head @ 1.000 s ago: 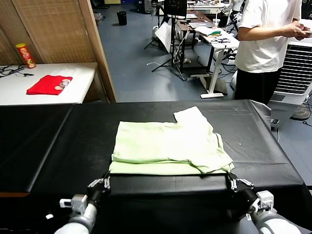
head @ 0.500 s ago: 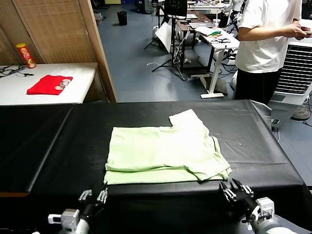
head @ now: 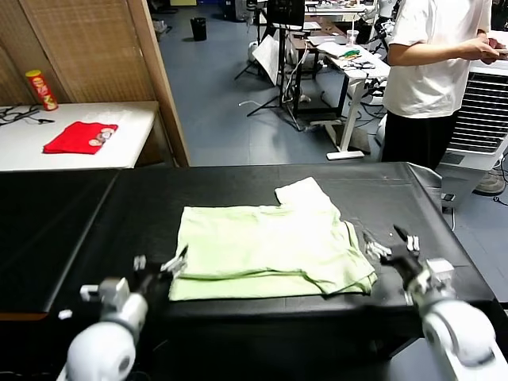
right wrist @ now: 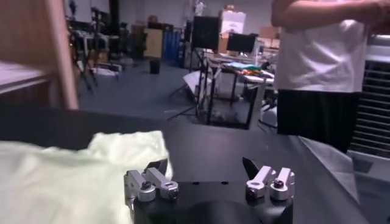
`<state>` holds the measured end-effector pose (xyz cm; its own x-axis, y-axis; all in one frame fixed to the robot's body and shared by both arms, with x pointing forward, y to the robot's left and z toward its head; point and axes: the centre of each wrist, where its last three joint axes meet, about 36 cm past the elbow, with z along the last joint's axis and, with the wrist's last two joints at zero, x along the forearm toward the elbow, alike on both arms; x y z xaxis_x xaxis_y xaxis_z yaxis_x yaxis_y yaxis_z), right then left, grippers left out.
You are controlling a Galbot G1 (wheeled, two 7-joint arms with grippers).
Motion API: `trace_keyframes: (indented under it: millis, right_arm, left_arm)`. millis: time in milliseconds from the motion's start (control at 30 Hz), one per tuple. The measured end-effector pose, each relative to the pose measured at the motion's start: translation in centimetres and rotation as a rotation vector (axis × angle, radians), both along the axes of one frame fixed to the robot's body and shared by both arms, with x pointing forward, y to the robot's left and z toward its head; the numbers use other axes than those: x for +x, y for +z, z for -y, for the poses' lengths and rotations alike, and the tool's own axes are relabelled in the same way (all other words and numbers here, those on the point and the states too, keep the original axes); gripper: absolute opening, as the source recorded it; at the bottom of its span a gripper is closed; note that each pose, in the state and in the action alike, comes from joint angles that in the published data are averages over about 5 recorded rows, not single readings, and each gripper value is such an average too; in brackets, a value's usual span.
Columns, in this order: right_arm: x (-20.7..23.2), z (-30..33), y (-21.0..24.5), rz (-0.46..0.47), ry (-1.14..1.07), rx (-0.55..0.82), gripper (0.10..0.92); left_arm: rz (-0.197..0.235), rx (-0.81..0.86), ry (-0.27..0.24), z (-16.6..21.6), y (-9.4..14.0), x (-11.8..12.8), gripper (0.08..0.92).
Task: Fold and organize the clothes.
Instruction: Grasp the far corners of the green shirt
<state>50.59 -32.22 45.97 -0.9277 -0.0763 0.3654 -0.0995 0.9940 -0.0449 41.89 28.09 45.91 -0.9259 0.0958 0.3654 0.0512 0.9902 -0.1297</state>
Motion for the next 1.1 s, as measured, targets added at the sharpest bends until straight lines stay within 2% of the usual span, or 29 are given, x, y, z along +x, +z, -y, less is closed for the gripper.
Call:
trace_keyframes:
  millis: [133, 267, 467, 633, 867, 967, 1033, 1100]
  right_arm:
    - [4.7, -1.2, -0.1, -0.06, 0.022, 0.011, 0.798]
    - [8.6, -2.0, -0.3, -0.112, 0.039, 0.007, 0.798]
    - [12.4, -3.4, -0.6, -0.153, 0.035, -0.026, 0.798]
    - [14.0, -4.1, -1.0, -0.174, 0.031, -0.009, 0.798]
    - [14.6, -4.6, -2.3, -0.21, 0.043, 0.033, 0.792]
    - [14.6, -4.9, -2.7, -0.218, 0.054, 0.039, 0.736]
    - [14.5, -5.2, -3.0, -0.22, 0.06, 0.039, 0.653]
    - [14.4, -5.5, -3.2, -0.219, 0.061, 0.039, 0.541]
  left_arm:
    - [-0.046, -0.022, 0.003, -0.5, -0.4, 4.5, 0.798]
    - [-0.069, -0.024, 0.008, -0.7, -0.6, 8.5, 0.798]
    - [-0.132, -0.022, -0.008, -0.7, -1.2, 12.4, 0.798]
    - [-0.179, -0.014, -0.022, -0.5, -2.1, 14.0, 0.798]
    - [-0.206, -0.006, -0.022, -1.0, -3.4, 14.7, 0.798]
    - [-0.207, -0.007, -0.025, -1.1, -3.7, 14.8, 0.791]
    - [-0.203, -0.009, -0.029, -1.2, -3.9, 14.8, 0.761]
    - [-0.199, -0.01, -0.034, -1.2, -4.0, 14.8, 0.682]
